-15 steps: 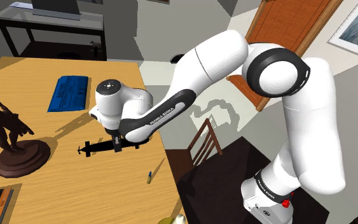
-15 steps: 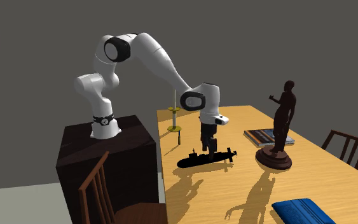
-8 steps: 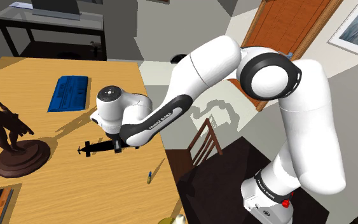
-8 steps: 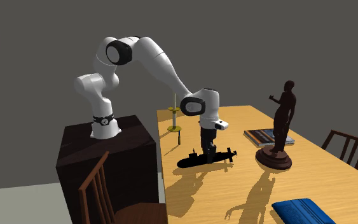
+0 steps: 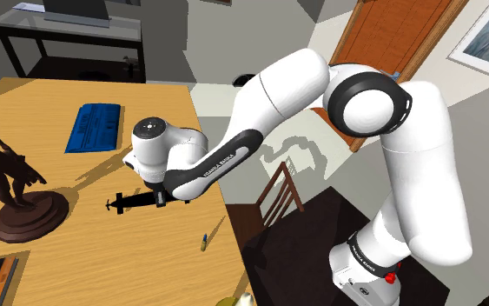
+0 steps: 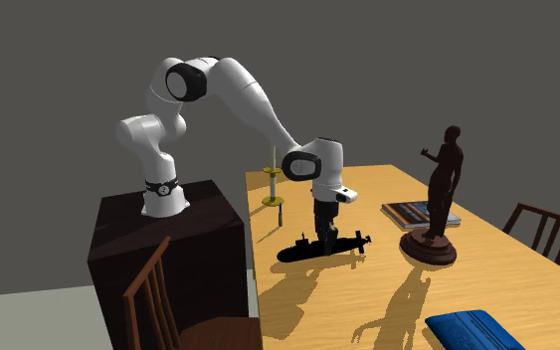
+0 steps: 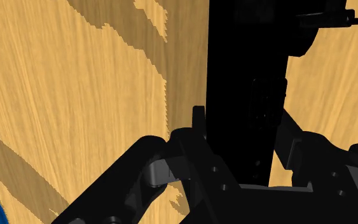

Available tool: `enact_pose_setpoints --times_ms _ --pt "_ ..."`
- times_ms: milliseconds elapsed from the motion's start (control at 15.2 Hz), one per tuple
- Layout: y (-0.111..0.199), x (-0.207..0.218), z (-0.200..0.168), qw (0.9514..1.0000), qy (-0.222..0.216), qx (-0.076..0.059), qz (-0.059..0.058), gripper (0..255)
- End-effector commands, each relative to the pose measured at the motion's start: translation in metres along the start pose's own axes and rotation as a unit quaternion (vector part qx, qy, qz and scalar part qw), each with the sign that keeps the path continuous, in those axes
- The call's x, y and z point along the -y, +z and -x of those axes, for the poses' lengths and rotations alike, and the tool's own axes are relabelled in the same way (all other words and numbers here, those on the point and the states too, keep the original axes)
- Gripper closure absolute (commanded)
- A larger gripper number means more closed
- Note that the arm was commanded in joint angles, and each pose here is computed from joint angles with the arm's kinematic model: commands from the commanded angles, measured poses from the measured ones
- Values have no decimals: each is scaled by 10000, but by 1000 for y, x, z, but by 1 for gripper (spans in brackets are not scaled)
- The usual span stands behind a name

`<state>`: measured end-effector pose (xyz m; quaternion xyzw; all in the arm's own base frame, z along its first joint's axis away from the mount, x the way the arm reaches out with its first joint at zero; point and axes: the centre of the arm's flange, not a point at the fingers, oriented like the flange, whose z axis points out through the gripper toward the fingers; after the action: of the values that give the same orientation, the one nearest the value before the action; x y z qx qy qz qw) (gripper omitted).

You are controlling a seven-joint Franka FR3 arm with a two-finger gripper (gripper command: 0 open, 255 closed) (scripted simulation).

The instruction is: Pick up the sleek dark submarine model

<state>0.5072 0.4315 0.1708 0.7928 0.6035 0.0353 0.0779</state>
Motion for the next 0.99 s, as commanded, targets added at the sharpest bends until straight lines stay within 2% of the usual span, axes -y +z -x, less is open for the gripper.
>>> enact_pose_setpoints --times_ms 0,924 --pt "0 0 0 10000 2 2 -2 255" --pt "-72 -12 3 10000 2 2 -2 255"
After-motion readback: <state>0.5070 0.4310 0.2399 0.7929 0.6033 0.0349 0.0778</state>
